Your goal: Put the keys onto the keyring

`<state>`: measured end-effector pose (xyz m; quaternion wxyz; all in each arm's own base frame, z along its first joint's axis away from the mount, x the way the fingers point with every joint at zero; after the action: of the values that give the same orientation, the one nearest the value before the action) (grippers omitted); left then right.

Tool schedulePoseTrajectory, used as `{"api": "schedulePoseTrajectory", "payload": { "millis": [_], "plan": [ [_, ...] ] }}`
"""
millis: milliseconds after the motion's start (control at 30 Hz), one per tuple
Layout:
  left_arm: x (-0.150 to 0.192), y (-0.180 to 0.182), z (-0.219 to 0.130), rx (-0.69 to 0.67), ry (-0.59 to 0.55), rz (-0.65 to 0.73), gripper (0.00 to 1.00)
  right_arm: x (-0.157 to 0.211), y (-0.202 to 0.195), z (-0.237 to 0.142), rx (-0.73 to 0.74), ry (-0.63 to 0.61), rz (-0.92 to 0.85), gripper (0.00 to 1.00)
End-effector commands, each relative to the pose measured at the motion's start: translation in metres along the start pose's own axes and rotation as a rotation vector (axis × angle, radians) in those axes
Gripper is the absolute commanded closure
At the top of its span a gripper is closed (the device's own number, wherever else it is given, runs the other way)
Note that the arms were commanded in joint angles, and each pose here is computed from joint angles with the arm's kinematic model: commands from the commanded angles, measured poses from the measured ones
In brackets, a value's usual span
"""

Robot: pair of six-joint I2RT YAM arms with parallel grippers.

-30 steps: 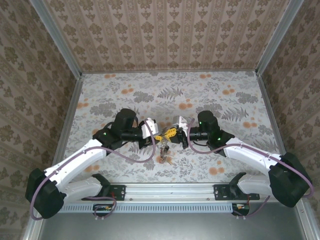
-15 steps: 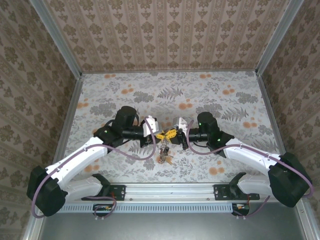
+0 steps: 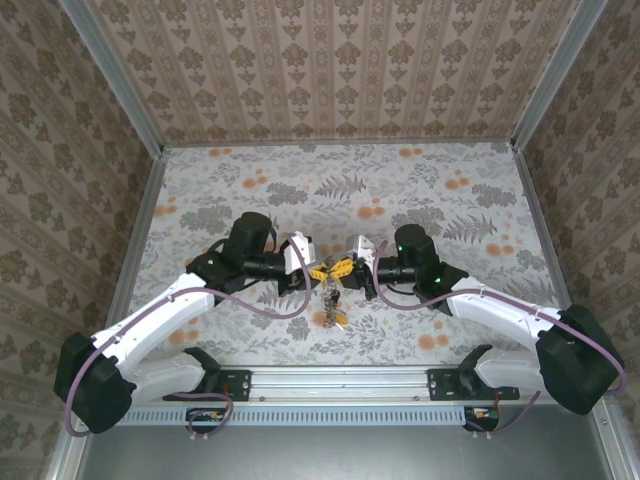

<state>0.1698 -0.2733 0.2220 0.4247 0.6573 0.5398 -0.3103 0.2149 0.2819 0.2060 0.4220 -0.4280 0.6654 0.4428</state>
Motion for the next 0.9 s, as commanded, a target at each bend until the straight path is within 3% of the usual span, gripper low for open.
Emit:
{"api": "schedulePoseTrajectory", "payload": {
  "millis": [0,267,400,533,600,867],
  "plan": [
    [0.006,-0.002,0.002,0.023,-0.002,-0.002,0.77,-0.014,0.006,0.001,-0.036,-0.045,-0.055,1.0],
    [0.01,-0.001,0.002,0.017,0.002,-0.02,0.77,-0.015,0.007,0.0,-0.035,-0.04,-0.058,1.0],
    [0.009,-0.001,0.003,0.03,-0.001,-0.022,0.84,-0.015,0.007,0.0,-0.033,-0.043,-0.061,1.0],
    [0.005,0.0,0.002,0.04,-0.012,-0.014,1.0,-0.013,0.007,0.0,-0.036,-0.034,-0.058,1.0],
    [0.003,0.0,0.001,0.052,0.001,-0.004,1.0,-0.01,0.007,0.0,-0.031,-0.011,-0.061,1.0],
    [-0.001,-0.004,-0.013,0.099,0.127,0.041,1.0,0.006,0.004,-0.015,0.047,0.169,-0.18,0.7]
  ]
}}
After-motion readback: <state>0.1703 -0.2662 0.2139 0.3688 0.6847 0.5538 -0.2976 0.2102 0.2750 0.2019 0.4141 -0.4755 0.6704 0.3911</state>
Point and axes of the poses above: each hand's point on the last joint's axis, 136 mm out from that joint toward the fingers, its own z axis out along the fingers, its own y axis along the line the jaws close on, x = y × z, the point moved 2 cm from there along -z, back along the fingers, and after that the axes turned 11 degrees about z, right-handed, at the moved point
